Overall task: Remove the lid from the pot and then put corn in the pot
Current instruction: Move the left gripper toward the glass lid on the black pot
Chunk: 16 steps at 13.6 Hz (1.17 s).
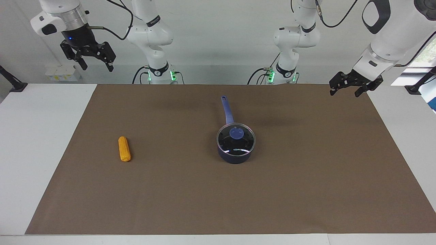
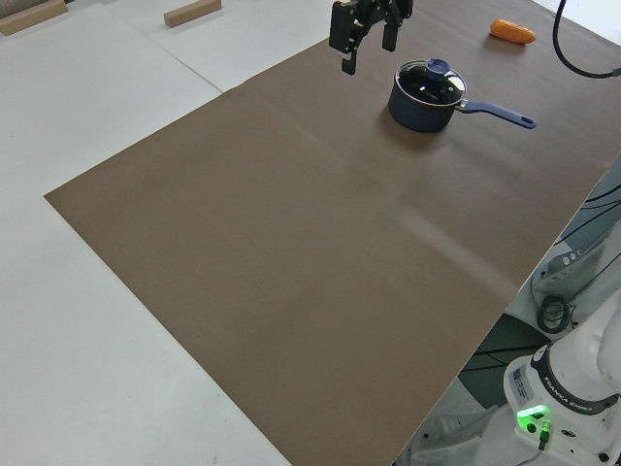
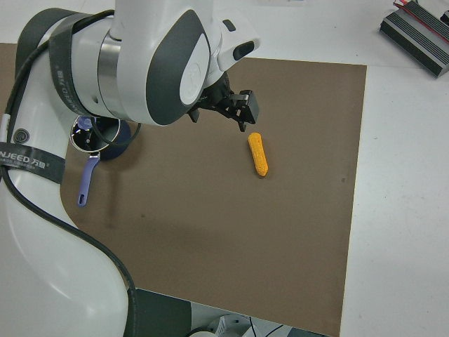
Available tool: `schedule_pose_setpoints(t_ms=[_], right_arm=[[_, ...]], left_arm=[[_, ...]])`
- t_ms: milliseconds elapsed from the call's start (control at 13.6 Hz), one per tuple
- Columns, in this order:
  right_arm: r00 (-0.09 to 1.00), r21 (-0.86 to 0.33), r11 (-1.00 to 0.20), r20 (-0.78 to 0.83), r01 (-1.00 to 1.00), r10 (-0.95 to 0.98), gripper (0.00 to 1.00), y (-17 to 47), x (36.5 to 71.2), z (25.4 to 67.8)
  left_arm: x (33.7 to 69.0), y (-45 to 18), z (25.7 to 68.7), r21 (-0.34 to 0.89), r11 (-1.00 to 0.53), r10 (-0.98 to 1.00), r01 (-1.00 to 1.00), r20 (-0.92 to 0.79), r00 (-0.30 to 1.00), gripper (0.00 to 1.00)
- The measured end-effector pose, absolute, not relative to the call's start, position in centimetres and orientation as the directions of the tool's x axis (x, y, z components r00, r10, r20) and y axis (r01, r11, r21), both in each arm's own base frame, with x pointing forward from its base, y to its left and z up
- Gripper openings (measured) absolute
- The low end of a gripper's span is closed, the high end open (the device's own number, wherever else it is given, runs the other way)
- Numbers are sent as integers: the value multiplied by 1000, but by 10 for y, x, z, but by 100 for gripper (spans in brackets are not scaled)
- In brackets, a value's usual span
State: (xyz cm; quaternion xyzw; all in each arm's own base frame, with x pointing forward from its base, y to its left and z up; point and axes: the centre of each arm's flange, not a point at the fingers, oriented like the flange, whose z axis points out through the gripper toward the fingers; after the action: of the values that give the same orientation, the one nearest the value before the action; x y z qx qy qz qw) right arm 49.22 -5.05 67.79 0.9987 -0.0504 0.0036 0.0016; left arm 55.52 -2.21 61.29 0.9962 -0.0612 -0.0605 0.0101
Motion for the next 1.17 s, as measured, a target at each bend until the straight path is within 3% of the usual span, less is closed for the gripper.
schedule_pose_setpoints(t_ms=[733,1173], right_arm=[[997,-8,-997,17,-72,-72,100,-40,495,679],[996,-10,-996,17,-89,-90,100,-49,494,678]], left_arm=[[555,-33,613,29,-990,-143,-141,-120,982,100],[548,-102,605,25,-976,-219,-218,-129,967,100]])
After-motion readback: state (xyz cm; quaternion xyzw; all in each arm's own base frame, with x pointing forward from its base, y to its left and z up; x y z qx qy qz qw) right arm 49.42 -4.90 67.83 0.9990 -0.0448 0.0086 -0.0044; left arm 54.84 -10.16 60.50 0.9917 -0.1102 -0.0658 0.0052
